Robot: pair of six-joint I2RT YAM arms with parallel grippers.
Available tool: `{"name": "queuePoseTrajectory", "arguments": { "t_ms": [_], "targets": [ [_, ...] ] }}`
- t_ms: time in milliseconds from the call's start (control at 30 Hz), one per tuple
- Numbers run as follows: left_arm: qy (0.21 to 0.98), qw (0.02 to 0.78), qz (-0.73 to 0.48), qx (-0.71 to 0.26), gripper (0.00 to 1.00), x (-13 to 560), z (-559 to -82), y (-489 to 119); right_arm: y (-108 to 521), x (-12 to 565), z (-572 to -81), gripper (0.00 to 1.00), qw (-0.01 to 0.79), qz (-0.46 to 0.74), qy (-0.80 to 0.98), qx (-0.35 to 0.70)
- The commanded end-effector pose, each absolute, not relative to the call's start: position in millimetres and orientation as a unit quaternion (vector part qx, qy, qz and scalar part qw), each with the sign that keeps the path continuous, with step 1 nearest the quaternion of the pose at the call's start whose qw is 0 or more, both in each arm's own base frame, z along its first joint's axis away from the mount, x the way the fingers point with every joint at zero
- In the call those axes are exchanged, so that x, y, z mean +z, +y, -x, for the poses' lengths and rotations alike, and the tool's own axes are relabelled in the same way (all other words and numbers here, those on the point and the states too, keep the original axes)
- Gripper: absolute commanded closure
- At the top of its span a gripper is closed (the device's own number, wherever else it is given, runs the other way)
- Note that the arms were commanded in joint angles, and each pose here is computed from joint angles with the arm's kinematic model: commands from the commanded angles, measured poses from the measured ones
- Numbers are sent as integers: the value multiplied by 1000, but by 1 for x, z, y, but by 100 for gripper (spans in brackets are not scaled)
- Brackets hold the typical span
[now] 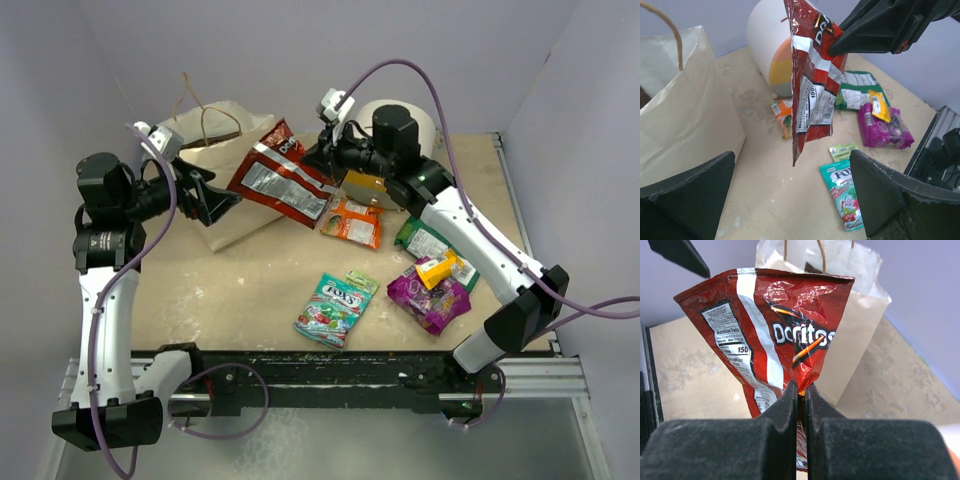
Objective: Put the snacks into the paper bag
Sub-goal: Pick up the snack from the center of the board.
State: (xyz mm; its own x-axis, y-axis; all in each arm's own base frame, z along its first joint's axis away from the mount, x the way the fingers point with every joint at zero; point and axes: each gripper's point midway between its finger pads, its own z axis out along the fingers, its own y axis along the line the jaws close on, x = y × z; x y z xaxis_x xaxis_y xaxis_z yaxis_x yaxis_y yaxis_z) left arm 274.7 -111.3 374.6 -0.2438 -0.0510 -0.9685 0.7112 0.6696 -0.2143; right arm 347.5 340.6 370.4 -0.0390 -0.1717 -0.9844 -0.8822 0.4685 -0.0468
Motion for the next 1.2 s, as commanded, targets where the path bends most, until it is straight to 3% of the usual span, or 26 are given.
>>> {"name": "queuePoseTrajectory", "arguments": {
  "t_ms": [0,433,900,1000,1167],
  "targets": [
    [692,585,-224,-358,1,394,-277,-125,335,429,-343,100,606,376,617,334],
    [671,576,-217,-413,22,398,-284,-154,346,434,-333,100,591,380,605,375],
    [663,572,-214,-434,51,392,-278,-158,349,432,-330,100,583,380,603,389],
    [658,575,-218,-434,60,394,-275,-159,350,430,-329,100,581,380,603,393],
    [648,584,-232,-430,89,401,-269,-159,352,426,-327,100,576,383,601,400]
  ]
}}
